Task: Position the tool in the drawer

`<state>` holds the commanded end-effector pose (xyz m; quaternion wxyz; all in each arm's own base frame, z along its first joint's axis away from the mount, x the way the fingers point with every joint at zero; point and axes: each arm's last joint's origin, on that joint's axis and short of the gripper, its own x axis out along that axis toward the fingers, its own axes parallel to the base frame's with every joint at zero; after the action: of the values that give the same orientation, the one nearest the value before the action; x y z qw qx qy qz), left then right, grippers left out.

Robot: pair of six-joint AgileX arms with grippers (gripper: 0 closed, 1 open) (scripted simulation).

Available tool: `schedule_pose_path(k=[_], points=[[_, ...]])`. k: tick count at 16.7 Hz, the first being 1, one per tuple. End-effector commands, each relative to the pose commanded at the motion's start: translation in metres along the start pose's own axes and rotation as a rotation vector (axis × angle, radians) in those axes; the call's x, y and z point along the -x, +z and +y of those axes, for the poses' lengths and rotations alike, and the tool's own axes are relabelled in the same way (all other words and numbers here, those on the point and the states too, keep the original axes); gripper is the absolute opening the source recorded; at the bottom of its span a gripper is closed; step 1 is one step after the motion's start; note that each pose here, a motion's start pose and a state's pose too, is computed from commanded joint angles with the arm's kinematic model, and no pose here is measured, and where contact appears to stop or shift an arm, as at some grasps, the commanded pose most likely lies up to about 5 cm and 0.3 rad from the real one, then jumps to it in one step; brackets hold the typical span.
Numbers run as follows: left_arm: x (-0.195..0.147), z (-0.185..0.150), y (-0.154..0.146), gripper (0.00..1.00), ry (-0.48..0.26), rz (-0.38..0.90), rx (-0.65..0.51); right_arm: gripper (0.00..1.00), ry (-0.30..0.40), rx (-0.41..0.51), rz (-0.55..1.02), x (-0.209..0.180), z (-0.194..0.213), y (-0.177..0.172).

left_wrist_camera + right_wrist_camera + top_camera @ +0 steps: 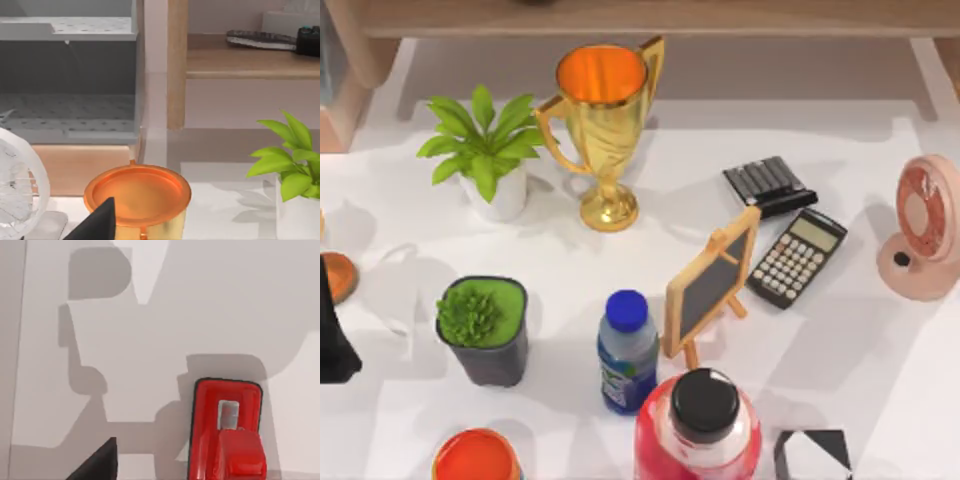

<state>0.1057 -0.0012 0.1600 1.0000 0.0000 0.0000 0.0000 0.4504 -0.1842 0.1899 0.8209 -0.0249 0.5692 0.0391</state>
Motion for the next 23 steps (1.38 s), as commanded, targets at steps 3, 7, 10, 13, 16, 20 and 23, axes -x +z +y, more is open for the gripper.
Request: schedule_pose_path(k=[3, 7, 10, 13, 16, 20, 23], points=[[0.0, 0.0, 0.0, 1.0, 0.0, 0.0, 0.0, 1.0, -0.104, 0.11, -0.199, 0.033, -0.012, 0.006], [0.0, 0.0, 0.0, 1.0, 0.0, 0.0, 0.0, 1.0, -0.328, 0.245, -0.438, 0.069, -0.054, -0.01], [0.0, 0.0, 0.0, 1.0, 0.0, 0.0, 0.0, 1.0, -0.529, 0.349, -0.554, 0.081, -0.09, -0.042], [0.0, 0.0, 0.0, 1.0, 0.0, 0.0, 0.0, 1.0, -0.724, 0.462, -0.609, 0.08, -0.118, -0.088], [0.0, 0.0, 0.0, 1.0, 0.0, 0.0, 0.0, 1.0, -0.884, 0.587, -0.62, 0.065, -0.128, -0.139], [0.0, 0.0, 0.0, 1.0, 0.0, 0.0, 0.0, 1.0, -1.004, 0.775, -0.621, 0.031, -0.106, -0.2], [0.0, 0.0, 0.0, 1.0, 0.0, 0.0, 0.0, 1.0, -1.035, 0.93, -0.652, 0.008, -0.07, -0.23]])
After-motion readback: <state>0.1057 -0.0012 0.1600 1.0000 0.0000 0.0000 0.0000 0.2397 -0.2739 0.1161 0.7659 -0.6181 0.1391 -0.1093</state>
